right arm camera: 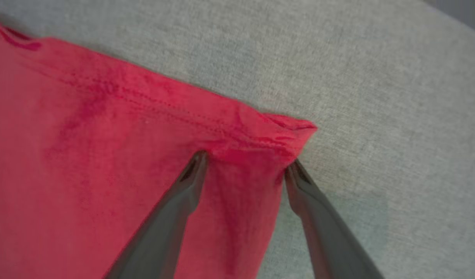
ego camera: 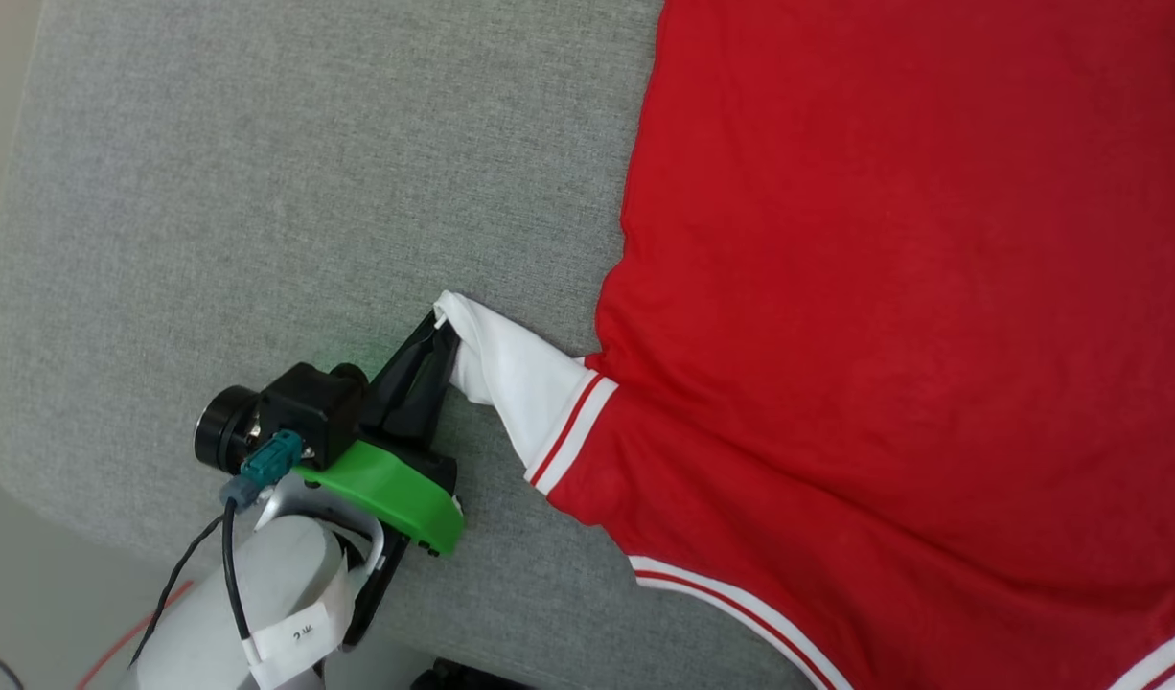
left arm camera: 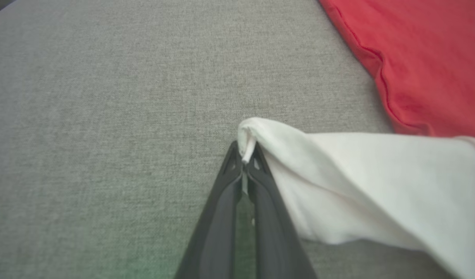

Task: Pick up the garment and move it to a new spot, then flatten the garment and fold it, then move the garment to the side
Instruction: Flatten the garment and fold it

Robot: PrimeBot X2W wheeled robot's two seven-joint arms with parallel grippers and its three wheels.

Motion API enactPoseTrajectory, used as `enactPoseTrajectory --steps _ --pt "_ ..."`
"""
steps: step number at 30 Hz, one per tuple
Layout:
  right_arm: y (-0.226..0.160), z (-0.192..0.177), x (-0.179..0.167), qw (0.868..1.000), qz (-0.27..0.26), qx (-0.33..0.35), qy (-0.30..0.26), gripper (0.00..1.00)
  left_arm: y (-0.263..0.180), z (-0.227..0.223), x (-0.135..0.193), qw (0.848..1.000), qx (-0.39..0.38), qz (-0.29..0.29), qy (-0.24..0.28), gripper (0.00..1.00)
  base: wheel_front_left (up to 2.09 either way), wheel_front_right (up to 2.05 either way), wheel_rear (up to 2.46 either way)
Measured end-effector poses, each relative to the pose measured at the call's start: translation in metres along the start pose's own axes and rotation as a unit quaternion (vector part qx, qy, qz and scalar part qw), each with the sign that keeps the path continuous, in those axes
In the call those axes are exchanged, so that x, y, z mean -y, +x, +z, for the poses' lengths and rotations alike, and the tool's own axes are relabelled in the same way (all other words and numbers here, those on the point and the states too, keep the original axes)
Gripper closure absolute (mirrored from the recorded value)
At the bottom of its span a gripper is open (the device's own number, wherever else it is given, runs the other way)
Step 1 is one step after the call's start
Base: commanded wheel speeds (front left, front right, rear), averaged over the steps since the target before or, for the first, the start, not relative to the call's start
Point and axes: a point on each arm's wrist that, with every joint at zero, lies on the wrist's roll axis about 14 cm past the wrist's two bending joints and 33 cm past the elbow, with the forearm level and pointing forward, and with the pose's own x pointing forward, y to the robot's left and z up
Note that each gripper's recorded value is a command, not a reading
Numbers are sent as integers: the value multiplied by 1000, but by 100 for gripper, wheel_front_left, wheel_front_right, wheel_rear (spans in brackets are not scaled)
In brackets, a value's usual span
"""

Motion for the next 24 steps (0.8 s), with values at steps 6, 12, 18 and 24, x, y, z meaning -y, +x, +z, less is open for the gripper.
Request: enactPoseTrajectory --steps 6,12,18,24 --pt "15 -3 -3 1000 7 -3 -2 100 0 -3 -10 1000 -2 10 8 100 0 0 0" --pt "3 7 -3 999 12 45 12 100 -2 0 -16 1000 3 14 11 100 0 0 0" --pt "-29 10 1 995 7 96 16 100 -16 0 -19 1000 5 25 9 100 0 0 0" --pt "-77 -10 15 990 -2 140 1 100 -36 1 -14 1000 9 25 4 100 0 0 0"
